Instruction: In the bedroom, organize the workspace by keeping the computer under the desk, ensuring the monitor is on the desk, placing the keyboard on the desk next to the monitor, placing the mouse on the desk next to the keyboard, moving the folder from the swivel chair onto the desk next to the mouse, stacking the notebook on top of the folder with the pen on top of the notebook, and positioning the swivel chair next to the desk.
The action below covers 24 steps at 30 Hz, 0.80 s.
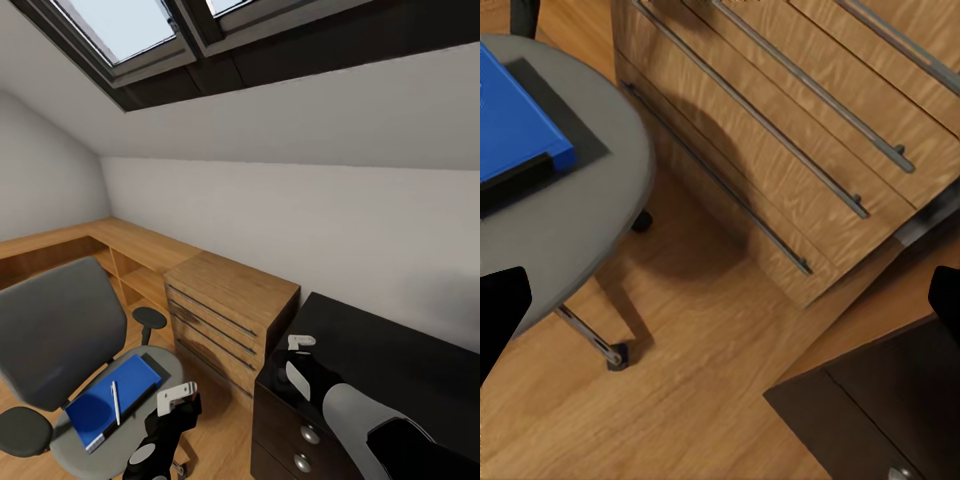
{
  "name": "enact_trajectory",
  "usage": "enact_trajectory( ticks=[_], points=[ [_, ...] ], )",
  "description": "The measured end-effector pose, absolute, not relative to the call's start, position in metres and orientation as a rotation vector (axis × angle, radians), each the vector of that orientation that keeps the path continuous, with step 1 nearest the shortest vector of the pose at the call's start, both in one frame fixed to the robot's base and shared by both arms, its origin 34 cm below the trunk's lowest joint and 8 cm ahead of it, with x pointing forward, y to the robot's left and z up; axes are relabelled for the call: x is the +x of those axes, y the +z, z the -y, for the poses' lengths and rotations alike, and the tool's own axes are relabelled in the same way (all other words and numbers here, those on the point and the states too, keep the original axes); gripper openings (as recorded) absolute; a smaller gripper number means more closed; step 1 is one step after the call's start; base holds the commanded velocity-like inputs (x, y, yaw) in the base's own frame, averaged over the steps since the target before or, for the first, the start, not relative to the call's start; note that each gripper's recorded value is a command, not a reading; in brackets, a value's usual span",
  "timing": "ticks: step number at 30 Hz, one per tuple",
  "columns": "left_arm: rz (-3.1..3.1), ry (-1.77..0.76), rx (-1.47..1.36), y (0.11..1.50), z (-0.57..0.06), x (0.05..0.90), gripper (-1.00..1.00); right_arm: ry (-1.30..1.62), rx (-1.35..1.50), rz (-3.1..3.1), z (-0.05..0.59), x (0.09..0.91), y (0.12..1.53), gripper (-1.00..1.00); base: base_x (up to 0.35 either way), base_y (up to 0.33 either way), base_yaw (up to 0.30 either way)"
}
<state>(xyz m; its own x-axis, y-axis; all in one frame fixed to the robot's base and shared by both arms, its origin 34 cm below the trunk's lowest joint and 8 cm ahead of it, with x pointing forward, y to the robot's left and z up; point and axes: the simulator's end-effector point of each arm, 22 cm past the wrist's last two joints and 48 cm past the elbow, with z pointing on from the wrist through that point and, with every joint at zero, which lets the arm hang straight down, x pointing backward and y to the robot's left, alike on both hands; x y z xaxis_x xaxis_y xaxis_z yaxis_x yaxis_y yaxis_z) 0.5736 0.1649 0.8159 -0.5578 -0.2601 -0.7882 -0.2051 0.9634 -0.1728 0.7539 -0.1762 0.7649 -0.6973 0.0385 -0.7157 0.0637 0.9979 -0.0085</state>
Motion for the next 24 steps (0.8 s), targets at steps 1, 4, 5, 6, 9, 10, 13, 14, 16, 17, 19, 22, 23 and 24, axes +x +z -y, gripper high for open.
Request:
enact_trajectory(
  ticks=[1, 4, 5, 6, 9, 10, 13, 14, 16, 17, 19, 22, 23, 24],
  points=[
    [-2.179, -0.075, -0.326, 0.8160, -0.1651, 0.5736, 1.00, -0.041, 0.071, -2.343, 0.1762, 0.7538, 0.7649, 1.00, 0.000, 0.000, 0.000],
    [-2.179, -0.074, -0.325, 0.8160, -0.1652, 0.5737, 1.00, -0.041, 0.071, -2.344, 0.1761, 0.7537, 0.7648, 1.00, 0.000, 0.000, 0.000],
    [-2.179, -0.074, -0.325, 0.8160, -0.1652, 0.5737, 1.00, -0.041, 0.071, -2.344, 0.1762, 0.7537, 0.7648, 1.00, 0.000, 0.000, 0.000],
    [-2.179, -0.074, -0.325, 0.8160, -0.1652, 0.5737, 1.00, -0.041, 0.071, -2.344, 0.1761, 0.7537, 0.7647, 1.00, 0.000, 0.000, 0.000],
    [-2.179, -0.073, -0.325, 0.8159, -0.1653, 0.5737, 1.00, -0.042, 0.070, -2.346, 0.1763, 0.7533, 0.7643, 1.00, 0.000, 0.000, 0.000],
    [-2.179, -0.073, -0.325, 0.8158, -0.1653, 0.5737, 1.00, -0.042, 0.070, -2.346, 0.1763, 0.7532, 0.7641, 1.00, 0.000, 0.000, 0.000],
    [-2.181, -0.075, -0.327, 0.8152, -0.1653, 0.5734, 1.00, -0.043, 0.069, -2.357, 0.1765, 0.7516, 0.7625, 1.00, 0.000, 0.000, 0.000],
    [-2.182, -0.075, -0.327, 0.8150, -0.1652, 0.5733, 1.00, -0.043, 0.069, -2.361, 0.1766, 0.7510, 0.7619, 1.00, 0.000, 0.000, 0.000],
    [-2.183, -0.075, -0.329, 0.8147, -0.1653, 0.5731, 1.00, -0.044, 0.068, -2.371, 0.1769, 0.7495, 0.7604, 1.00, 0.000, 0.000, 0.000],
    [-2.183, -0.074, -0.330, 0.8147, -0.1655, 0.5730, 1.00, -0.044, 0.068, -2.374, 0.1770, 0.7492, 0.7601, 1.00, 0.000, 0.000, 0.000],
    [-2.183, -0.055, -0.339, 0.8144, -0.1691, 0.5724, 1.00, -0.043, 0.069, -2.381, 0.1773, 0.7478, 0.7587, 1.00, 0.000, 0.000, 0.000],
    [-2.182, -0.035, -0.348, 0.8142, -0.1731, 0.5719, 1.00, -0.044, 0.067, -2.393, 0.1773, 0.7460, 0.7568, 1.00, 0.000, 0.000, 0.000],
    [-2.182, -0.032, -0.349, 0.8143, -0.1737, 0.5718, 1.00, -0.044, 0.066, -2.397, 0.1771, 0.7453, 0.7562, 1.00, 0.000, 0.000, 0.000],
    [-2.181, -0.031, -0.351, 0.8143, -0.1740, 0.5718, 1.00, -0.044, 0.065, -2.400, 0.1767, 0.7448, 0.7558, 1.00, 0.000, 0.000, 0.000]
  ],
)
